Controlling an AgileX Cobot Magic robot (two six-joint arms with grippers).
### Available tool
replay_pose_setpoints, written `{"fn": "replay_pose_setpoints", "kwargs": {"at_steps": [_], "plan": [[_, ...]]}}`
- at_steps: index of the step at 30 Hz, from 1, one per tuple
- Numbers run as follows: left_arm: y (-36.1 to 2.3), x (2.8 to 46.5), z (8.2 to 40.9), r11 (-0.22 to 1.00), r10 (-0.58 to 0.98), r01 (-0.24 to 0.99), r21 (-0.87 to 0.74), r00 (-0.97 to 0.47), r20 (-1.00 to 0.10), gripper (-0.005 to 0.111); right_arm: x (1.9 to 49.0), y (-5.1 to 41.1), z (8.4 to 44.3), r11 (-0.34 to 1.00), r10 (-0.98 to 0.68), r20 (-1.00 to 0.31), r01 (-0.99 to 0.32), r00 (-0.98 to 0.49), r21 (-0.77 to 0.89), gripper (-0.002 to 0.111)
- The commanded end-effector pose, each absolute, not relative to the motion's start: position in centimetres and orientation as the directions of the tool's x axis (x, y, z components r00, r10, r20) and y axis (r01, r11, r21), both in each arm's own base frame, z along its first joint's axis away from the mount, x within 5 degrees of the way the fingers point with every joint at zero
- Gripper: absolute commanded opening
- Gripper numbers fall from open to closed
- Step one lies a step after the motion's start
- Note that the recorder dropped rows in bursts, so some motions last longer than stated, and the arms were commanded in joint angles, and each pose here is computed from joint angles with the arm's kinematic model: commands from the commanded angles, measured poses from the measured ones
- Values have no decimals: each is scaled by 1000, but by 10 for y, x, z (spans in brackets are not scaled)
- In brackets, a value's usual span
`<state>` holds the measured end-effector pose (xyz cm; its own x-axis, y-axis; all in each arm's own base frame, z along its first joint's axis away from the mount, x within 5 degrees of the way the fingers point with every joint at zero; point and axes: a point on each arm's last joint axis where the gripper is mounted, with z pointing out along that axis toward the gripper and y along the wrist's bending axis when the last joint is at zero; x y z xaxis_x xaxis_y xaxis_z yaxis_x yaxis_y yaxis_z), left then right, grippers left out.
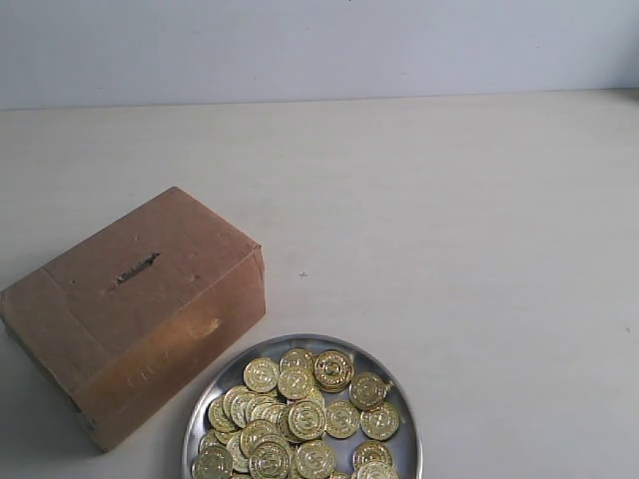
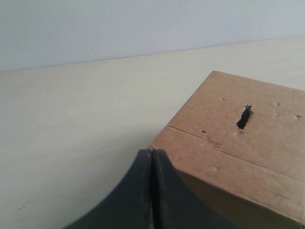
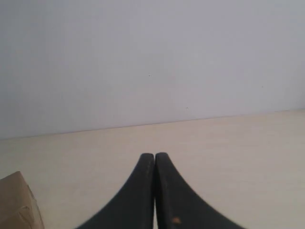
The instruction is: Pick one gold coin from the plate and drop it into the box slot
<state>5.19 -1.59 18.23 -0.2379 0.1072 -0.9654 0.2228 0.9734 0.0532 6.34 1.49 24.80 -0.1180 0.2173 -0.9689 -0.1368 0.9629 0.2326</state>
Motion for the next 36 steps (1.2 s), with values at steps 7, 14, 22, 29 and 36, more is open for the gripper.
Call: {"fn": "replay_pose_setpoints", "kwargs": {"at_steps": [7, 14, 22, 29, 36], "plan": [[-16, 52, 183, 973, 104, 226, 51, -230, -968, 0, 53, 10, 218, 964, 243, -970, -104, -24, 245, 0], [-16, 52, 183, 973, 104, 226, 51, -230, -968, 0, 54, 10, 210, 971, 215, -974, -90, -68, 221, 0], [-16, 52, 183, 973, 104, 226, 51, -230, -968, 0, 55, 2, 205, 984, 179, -980, 3, -85, 179, 0], [-16, 52, 183, 973, 104, 226, 51, -230, -968, 0, 56, -1, 210, 990, 140, -989, 8, 54, 141, 0], [-16, 52, 183, 973, 104, 226, 51, -230, -968, 0, 56, -1, 201, 1000, -24, -998, 13, -52, -25, 0]]}}
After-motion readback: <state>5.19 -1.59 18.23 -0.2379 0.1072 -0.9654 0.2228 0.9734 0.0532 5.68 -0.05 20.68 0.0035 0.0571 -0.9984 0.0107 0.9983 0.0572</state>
